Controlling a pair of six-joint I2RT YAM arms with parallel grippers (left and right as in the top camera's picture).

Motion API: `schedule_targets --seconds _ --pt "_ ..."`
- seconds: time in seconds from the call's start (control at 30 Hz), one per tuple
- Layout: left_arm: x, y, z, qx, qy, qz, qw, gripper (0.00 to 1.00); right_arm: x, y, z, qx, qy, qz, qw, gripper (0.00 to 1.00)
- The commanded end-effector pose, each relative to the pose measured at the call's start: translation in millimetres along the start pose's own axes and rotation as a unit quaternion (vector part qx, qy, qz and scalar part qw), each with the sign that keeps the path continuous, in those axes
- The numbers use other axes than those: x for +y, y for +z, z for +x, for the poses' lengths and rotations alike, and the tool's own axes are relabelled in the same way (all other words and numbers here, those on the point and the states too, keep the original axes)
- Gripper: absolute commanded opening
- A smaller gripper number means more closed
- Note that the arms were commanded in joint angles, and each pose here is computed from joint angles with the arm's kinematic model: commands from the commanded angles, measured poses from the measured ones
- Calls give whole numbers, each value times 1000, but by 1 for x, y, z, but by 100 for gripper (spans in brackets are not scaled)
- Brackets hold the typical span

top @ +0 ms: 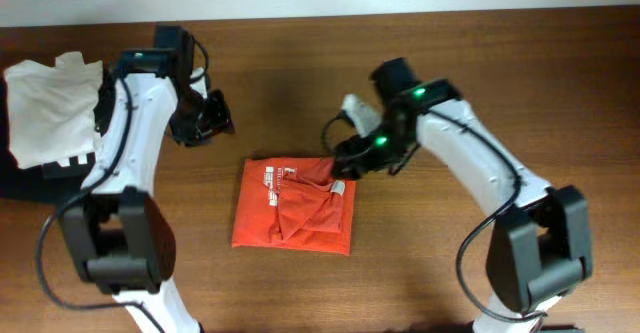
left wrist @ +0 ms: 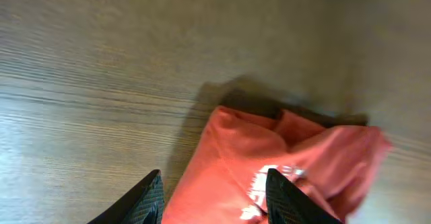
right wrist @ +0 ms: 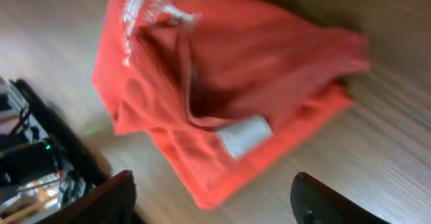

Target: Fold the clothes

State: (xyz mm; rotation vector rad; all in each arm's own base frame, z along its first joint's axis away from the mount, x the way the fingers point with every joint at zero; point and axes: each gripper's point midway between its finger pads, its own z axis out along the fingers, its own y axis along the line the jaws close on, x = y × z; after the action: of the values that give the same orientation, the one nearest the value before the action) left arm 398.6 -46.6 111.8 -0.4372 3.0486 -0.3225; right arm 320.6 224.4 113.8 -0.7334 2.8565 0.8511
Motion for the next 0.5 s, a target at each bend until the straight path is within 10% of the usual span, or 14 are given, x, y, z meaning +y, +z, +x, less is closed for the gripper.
schedule_targets --seconds 0.0,0.3,0.47 --pt "6 41 9 57 32 -14 998 49 19 23 -3 9 -29 14 999 80" --pt "-5 86 28 114 52 -23 992 49 42 82 5 51 -82 18 995 78" --pt "-3 101 39 124 56 -26 990 49 47 85 8 56 -90 16 994 38"
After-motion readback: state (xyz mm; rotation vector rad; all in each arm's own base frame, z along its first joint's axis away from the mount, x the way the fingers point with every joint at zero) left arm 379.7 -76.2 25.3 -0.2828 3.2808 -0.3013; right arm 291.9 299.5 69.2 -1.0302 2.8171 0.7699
